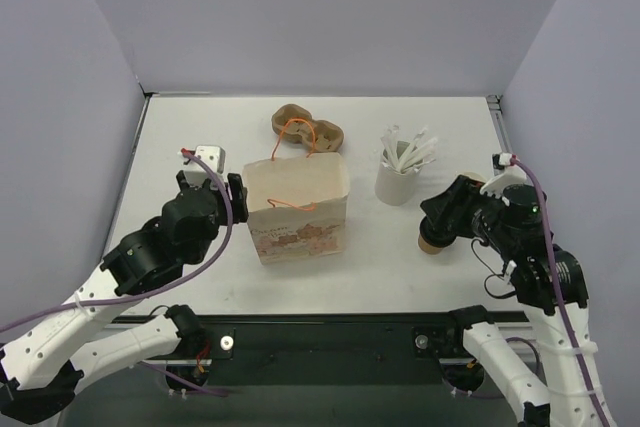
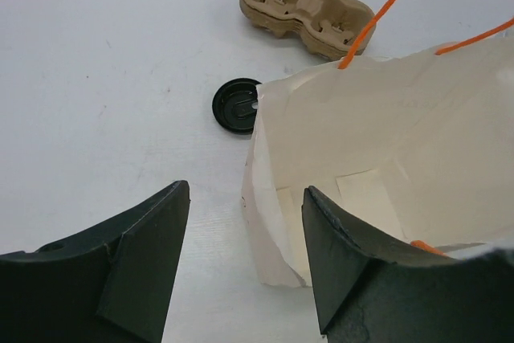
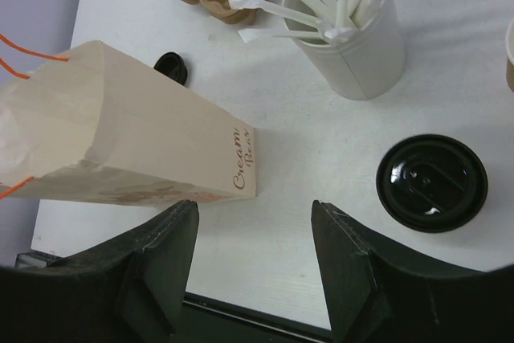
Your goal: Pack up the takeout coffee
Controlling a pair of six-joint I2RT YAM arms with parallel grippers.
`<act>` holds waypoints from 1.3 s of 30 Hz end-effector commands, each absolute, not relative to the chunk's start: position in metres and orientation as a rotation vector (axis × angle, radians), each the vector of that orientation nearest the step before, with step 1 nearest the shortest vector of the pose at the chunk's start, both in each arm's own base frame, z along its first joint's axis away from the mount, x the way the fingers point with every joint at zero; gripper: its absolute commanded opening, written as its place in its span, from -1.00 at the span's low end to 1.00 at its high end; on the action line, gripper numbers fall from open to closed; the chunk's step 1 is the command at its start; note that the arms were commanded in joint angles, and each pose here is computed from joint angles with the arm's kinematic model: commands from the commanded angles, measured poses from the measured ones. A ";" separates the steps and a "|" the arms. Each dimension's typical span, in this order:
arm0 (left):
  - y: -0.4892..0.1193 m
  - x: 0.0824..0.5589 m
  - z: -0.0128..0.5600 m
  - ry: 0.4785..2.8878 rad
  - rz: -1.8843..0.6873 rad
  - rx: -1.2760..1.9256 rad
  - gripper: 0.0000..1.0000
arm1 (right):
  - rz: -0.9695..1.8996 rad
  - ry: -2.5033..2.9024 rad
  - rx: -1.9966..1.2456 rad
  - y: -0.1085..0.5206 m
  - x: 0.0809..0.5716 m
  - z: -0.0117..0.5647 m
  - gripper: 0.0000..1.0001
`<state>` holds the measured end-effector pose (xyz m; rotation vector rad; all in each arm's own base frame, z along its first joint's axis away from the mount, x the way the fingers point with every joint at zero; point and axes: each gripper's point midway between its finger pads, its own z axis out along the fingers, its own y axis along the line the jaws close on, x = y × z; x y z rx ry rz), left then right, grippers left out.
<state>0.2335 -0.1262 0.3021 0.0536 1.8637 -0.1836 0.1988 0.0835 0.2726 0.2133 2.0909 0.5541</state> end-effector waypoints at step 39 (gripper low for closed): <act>-0.104 0.207 0.300 1.920 -0.326 0.083 -1.00 | 0.315 2.201 -0.247 0.245 0.494 0.236 0.24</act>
